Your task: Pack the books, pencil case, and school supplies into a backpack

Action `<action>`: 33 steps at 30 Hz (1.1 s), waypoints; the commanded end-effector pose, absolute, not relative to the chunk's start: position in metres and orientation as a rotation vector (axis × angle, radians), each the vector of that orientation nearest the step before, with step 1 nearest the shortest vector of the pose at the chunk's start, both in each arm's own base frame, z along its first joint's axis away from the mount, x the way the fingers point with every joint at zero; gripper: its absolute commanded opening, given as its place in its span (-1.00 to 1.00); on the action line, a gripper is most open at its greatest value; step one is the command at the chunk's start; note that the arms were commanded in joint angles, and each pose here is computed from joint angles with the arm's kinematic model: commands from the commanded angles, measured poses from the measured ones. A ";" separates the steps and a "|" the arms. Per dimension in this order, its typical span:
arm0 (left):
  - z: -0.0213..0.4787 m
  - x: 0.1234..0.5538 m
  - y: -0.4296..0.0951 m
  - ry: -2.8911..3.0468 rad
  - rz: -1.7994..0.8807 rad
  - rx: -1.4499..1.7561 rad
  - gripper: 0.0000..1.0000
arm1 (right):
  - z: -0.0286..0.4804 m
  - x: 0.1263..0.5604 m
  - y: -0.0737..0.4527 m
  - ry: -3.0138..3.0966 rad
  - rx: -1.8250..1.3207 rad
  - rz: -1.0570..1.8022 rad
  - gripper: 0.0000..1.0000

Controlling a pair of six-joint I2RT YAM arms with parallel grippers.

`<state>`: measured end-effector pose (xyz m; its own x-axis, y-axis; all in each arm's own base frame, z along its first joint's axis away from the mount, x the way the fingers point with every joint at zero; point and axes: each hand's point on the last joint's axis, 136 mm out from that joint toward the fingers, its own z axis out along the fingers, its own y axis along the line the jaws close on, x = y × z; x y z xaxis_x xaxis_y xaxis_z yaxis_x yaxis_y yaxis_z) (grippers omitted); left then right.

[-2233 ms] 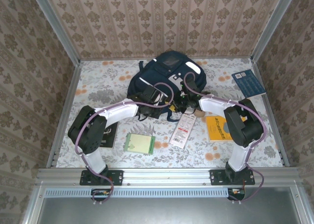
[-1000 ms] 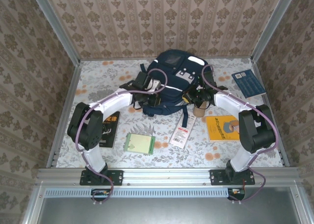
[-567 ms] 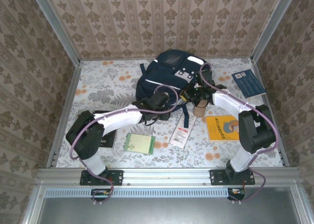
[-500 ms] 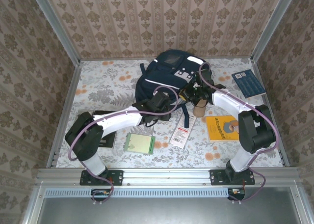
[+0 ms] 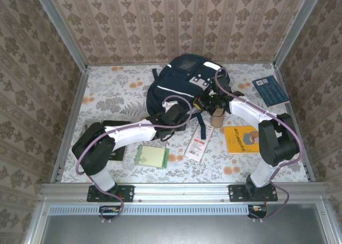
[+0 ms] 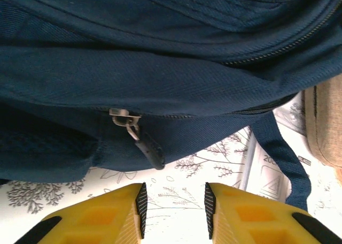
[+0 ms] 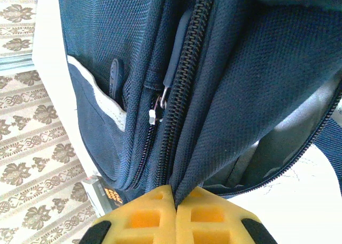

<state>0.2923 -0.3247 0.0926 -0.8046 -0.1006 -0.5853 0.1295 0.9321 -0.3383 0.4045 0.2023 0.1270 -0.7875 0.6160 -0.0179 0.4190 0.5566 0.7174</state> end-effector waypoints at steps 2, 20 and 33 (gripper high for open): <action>0.093 0.302 -0.317 2.453 -0.433 -0.044 -0.28 | 0.157 0.418 0.209 2.452 0.805 1.117 -1.00; 0.089 0.330 -0.330 2.407 -0.462 -0.040 -0.36 | 0.159 0.414 0.215 2.460 0.790 1.124 -1.00; 0.072 0.352 -0.314 2.397 -0.333 -0.115 -0.66 | 0.164 0.410 0.221 2.462 0.776 1.137 -1.00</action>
